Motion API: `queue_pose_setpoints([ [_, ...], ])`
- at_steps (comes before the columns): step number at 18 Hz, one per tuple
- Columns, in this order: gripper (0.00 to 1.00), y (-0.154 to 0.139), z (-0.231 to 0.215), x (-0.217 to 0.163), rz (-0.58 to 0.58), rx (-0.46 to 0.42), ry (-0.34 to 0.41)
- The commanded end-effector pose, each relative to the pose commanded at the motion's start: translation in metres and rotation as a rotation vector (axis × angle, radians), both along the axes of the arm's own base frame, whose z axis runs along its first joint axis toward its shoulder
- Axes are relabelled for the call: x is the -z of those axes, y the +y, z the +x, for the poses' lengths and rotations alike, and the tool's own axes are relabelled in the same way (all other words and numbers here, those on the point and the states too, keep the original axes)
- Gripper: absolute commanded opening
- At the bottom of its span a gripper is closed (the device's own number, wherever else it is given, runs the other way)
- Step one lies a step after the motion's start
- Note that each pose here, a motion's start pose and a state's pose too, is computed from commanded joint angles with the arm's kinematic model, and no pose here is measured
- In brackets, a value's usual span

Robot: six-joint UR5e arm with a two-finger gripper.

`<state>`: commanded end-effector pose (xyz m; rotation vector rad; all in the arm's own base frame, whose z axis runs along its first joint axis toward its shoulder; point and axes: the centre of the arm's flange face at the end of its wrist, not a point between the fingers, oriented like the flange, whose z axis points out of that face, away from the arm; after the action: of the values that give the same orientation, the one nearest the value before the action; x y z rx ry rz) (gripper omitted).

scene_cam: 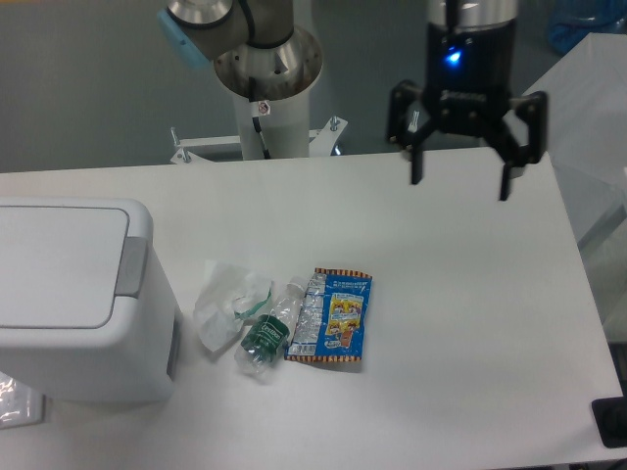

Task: Open the trash can
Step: 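Move the open gripper across the table toward the white trash can lid, then lower the gripper onto the lid edge and push it open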

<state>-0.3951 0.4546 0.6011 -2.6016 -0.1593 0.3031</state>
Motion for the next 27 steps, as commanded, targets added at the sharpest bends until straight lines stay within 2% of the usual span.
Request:
queue_pose_setpoints([
  [3,1.00,0.023,0.024,0.012,0.108,-0.104,-0.096],
  [8,1.00,0.048,0.071,0.030,0.177,-0.179,-0.173],
  [12,1.00,0.070,0.107,0.044,0.162,-0.156,-0.224],
  [18,1.00,0.085,0.146,0.057,0.149,-0.162,-0.290],
  [27,1.00,0.094,0.175,0.089,0.115,-0.126,-0.315],
])
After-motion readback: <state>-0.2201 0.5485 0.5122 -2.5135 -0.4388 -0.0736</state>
